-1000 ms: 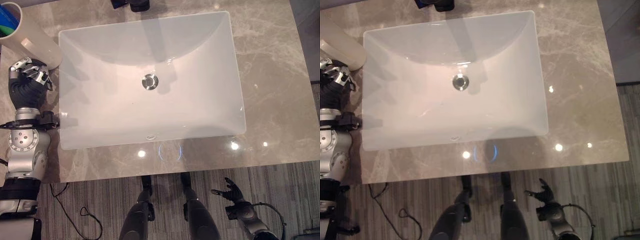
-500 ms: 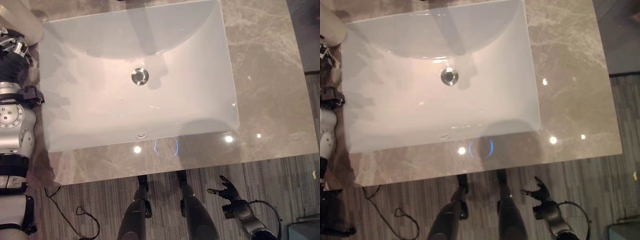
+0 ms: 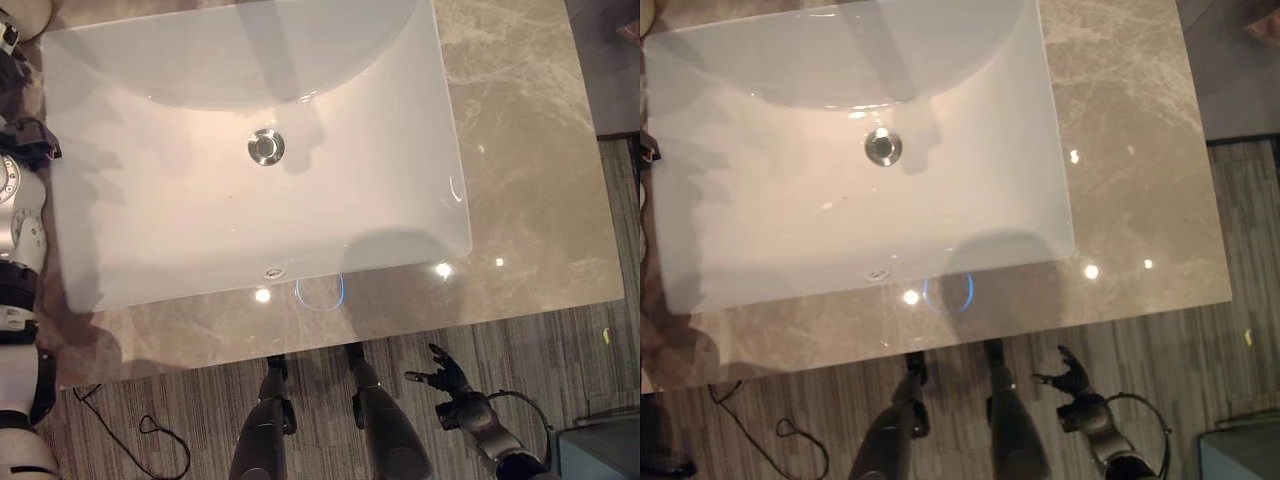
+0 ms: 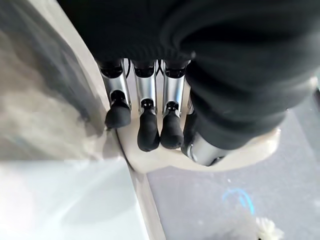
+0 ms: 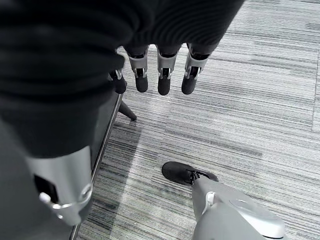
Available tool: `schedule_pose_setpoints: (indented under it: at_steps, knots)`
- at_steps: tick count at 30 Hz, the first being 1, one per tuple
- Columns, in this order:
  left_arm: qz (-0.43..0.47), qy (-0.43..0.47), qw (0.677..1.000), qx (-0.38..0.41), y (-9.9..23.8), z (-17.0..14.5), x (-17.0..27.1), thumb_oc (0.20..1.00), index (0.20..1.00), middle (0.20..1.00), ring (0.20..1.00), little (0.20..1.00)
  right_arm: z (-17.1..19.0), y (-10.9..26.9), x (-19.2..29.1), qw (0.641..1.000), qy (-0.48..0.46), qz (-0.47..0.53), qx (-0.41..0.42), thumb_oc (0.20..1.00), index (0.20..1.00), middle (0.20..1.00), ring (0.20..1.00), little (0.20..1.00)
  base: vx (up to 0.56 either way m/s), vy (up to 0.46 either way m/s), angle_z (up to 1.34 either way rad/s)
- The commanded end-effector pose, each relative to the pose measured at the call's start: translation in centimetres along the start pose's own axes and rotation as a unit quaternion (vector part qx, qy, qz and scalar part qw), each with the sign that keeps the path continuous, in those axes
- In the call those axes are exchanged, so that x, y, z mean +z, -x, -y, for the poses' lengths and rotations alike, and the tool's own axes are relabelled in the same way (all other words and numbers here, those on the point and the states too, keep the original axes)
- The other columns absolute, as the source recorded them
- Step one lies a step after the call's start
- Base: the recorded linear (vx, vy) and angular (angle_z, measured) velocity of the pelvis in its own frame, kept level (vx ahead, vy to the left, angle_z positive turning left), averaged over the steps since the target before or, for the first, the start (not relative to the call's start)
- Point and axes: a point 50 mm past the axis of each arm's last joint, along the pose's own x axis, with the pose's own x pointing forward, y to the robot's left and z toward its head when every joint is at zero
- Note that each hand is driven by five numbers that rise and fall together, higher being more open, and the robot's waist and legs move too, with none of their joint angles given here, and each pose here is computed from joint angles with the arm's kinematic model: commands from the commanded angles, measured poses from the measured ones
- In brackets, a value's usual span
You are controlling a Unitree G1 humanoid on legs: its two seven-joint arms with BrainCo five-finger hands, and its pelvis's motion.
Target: Put brush and paste in cup on sink, flatten towel.
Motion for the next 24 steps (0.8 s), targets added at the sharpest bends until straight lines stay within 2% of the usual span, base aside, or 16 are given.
schedule_pose_setpoints:
  at_steps: [1,5,9,16,24]
  knots:
    - [-0.051,-0.007,0.999,-0.007,2.3,-0.1,-3.2,0.2,0.2,0.2,0.2,0.2,0.9,0.3,-0.3,1.0,-0.016,0.004,-0.019,1.0,1.0,1.0,1.0,1.0,0.01,0.033,0.0]
    - [-0.059,-0.039,0.997,0.024,2.6,-2.0,-3.5,0.2,0.2,0.2,0.2,0.2,1.0,0.2,0.0,1.0,-0.014,0.011,-0.022,1.0,1.0,1.0,1.0,1.0,0.0,0.0,0.0]
    - [-0.07,-0.089,0.991,0.071,1.1,-4.2,-2.9,0.2,0.2,0.2,0.2,0.2,1.4,0.1,0.3,1.0,-0.004,0.018,-0.023,1.0,1.0,1.0,1.0,1.0,0.0,0.0,0.0]
    - [-0.059,-0.145,0.983,0.094,-2.0,-4.5,-0.4,0.2,0.2,0.2,0.2,0.2,1.9,0.3,0.6,0.999,0.001,0.032,-0.022,1.0,1.0,1.0,1.0,1.0,0.0,0.001,0.05]
    - [-0.042,-0.175,0.978,0.103,-5.2,-2.4,2.7,0.2,0.2,0.2,0.2,0.2,0.6,0.8,0.4,0.999,-0.011,0.039,0.003,1.0,1.0,1.0,1.0,1.0,0.01,0.01,0.08]
